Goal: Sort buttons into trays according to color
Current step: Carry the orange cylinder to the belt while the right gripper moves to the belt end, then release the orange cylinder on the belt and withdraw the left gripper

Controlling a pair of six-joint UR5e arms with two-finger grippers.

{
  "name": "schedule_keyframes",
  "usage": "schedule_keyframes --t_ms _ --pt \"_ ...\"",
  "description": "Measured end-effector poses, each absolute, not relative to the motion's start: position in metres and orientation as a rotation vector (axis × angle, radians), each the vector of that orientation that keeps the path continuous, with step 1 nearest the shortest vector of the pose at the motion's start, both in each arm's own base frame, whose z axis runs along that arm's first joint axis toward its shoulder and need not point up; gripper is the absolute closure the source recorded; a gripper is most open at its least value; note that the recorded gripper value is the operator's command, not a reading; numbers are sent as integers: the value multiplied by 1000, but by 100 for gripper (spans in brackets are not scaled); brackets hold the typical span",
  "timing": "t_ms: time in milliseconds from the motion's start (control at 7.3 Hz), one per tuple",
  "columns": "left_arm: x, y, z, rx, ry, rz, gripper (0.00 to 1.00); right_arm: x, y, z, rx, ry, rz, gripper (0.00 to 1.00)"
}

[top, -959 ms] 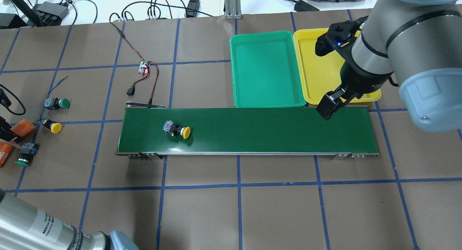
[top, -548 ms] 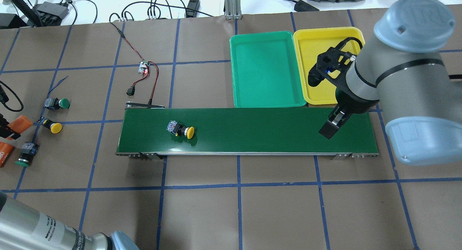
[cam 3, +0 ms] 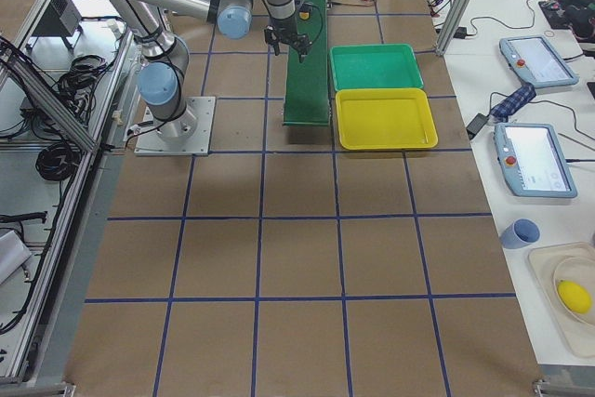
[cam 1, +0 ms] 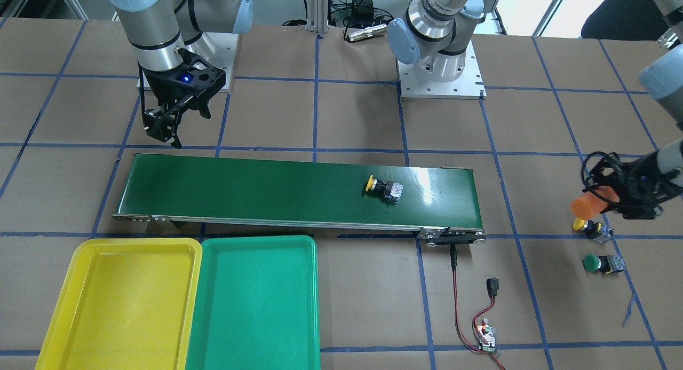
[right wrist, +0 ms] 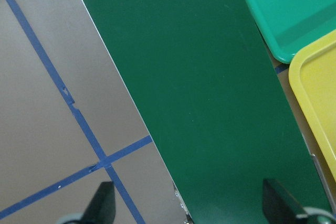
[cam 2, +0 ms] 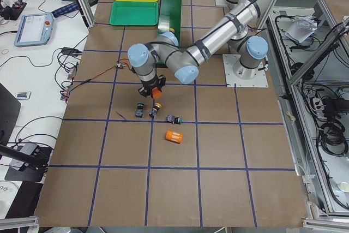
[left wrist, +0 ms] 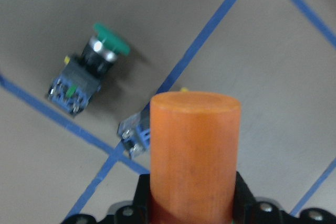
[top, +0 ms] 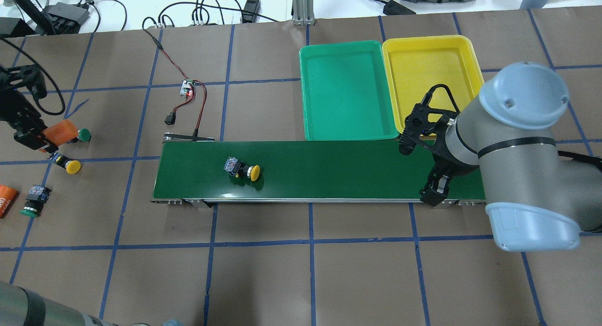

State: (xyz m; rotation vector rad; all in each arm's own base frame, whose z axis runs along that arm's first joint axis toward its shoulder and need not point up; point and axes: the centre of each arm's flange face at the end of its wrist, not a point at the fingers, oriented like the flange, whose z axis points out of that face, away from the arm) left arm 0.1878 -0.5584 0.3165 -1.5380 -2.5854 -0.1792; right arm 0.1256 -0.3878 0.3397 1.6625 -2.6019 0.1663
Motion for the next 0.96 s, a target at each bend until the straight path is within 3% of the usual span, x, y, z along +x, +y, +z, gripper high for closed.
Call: schedule_keyframes --t_ms 548,685,822,959 --pt "-27 -512 298 -1965 -2356 -122 99 102 -427 297 1937 -2472 124 0" --pt "-54 -498 282 -2038 -2334 -92 86 102 -429 294 1940 -2472 110 0" --pt "-68 -487 270 -2075 -2326 -70 48 103 -430 292 1942 -2474 99 0" --pt "-74 -479 264 -2088 -2322 -59 0 107 -429 290 1953 -2464 90 0"
